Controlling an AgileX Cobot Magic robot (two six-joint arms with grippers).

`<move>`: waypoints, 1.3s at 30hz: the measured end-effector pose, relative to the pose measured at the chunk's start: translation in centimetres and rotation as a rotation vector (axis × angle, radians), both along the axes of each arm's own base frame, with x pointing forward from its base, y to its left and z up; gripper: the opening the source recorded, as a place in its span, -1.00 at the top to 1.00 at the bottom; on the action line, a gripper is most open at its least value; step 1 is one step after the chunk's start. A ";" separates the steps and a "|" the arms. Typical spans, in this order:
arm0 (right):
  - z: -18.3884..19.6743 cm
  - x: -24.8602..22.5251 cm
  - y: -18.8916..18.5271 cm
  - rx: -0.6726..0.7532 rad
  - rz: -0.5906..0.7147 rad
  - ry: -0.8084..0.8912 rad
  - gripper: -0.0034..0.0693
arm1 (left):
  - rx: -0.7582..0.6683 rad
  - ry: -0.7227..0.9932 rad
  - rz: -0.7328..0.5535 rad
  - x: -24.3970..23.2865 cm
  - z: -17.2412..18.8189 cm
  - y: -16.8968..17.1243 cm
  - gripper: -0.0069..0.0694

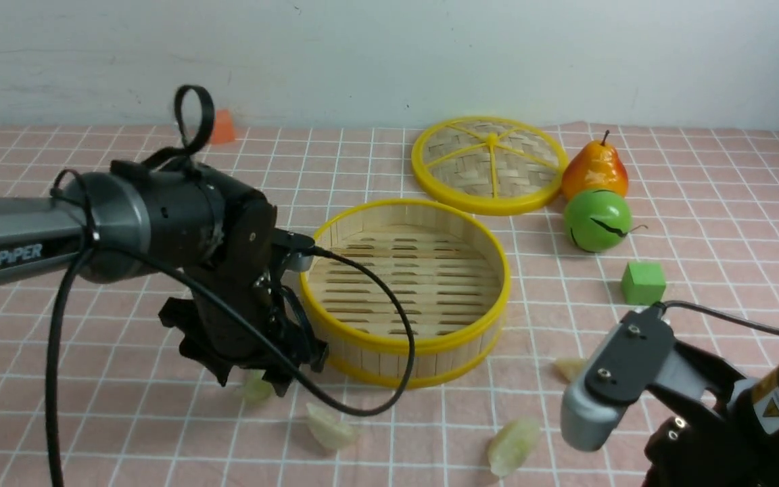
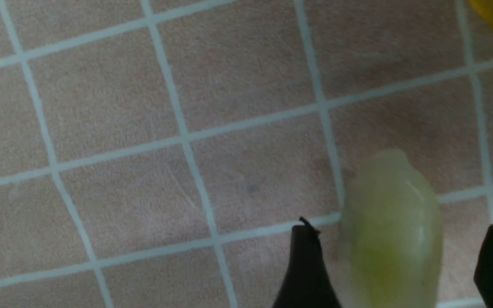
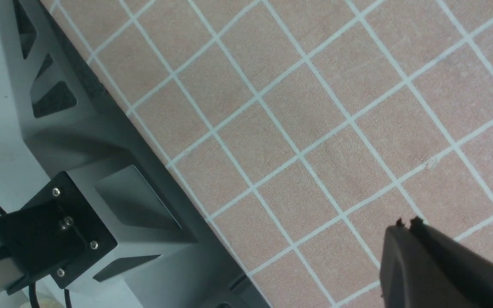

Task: Put the dumplings into the steamer on the table with the pink tablecloth.
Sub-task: 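Reach for and grasp a dumpling on the table with the left gripper, then place the dumpling into the bamboo steamer basket with the left gripper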

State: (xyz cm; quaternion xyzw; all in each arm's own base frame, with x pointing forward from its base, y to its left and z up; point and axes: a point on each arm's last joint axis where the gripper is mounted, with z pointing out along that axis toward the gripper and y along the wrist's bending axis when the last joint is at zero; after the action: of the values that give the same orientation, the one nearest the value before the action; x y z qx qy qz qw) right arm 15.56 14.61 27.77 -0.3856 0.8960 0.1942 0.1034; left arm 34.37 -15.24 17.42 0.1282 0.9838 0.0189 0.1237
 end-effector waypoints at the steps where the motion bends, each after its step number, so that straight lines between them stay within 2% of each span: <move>1: 0.0 0.0 0.0 -0.001 0.000 0.000 0.91 | 0.005 0.003 0.012 0.1 -0.3 0.0 -0.37; 2: 0.0 0.0 0.0 -0.001 0.000 0.000 0.91 | 0.005 0.004 0.016 0.1 -0.4 0.0 -0.36; 6: 0.0 0.2 0.1 0.009 -0.009 -0.019 0.90 | 0.015 0.018 0.035 0.2 -0.4 0.0 0.20; 8: 0.1 0.3 0.1 0.012 -0.011 -0.025 0.89 | 0.017 0.018 0.038 0.4 0.1 0.0 0.23; 12: 0.1 0.5 0.1 0.017 -0.018 -0.051 0.88 | -0.007 -0.030 0.058 1.7 4.5 -0.6 0.21; 15: 0.1 0.7 0.1 0.010 -0.019 -0.073 0.88 | -0.089 -0.117 0.044 2.7 9.3 -1.9 0.21; 16: 0.1 0.7 0.1 0.009 -0.019 -0.074 0.88 | -0.097 -0.123 0.041 2.8 9.6 -2.0 0.21; 20: 0.1 0.8 0.1 0.013 -0.023 -0.090 0.87 | -0.274 -0.210 0.002 3.8 13.2 -4.3 0.21; 21: 0.1 0.9 0.1 0.016 -0.025 -0.090 0.87 | -0.320 -0.229 0.002 4.5 13.3 -5.0 0.21; 25: 0.1 0.9 0.1 0.017 -0.025 -0.091 0.86 | -0.342 -0.239 0.003 6.1 11.1 -6.0 0.21; 28: 0.1 0.8 0.1 0.015 -0.023 -0.082 0.85 | -0.289 -0.207 -0.001 7.5 7.1 -6.5 0.21; 32: 0.1 0.8 0.1 0.014 -0.022 -0.080 0.83 | -0.229 -0.181 -0.013 8.3 4.3 -6.6 0.20; 35: 0.1 0.7 0.1 0.013 -0.022 -0.079 0.82 | -0.210 -0.177 -0.018 8.5 3.6 -6.5 0.04; 36: 0.1 0.7 0.1 0.013 -0.022 -0.079 0.82 | -0.208 -0.181 -0.020 8.5 3.7 -6.5 -0.13; 37: 0.1 0.7 0.1 0.013 -0.022 -0.079 0.81 | -0.209 -0.183 -0.020 8.5 3.8 -6.5 -0.17; 39: 0.1 0.8 0.1 0.014 -0.022 -0.081 0.81 | -0.203 -0.174 -0.020 8.2 4.6 -6.4 -0.38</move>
State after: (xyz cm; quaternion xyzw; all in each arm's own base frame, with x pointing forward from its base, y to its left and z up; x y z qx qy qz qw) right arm 16.33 14.71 27.87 -0.3826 0.8940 0.1833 0.1444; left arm 42.54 -21.61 22.06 0.1228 0.9648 -0.0710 0.2213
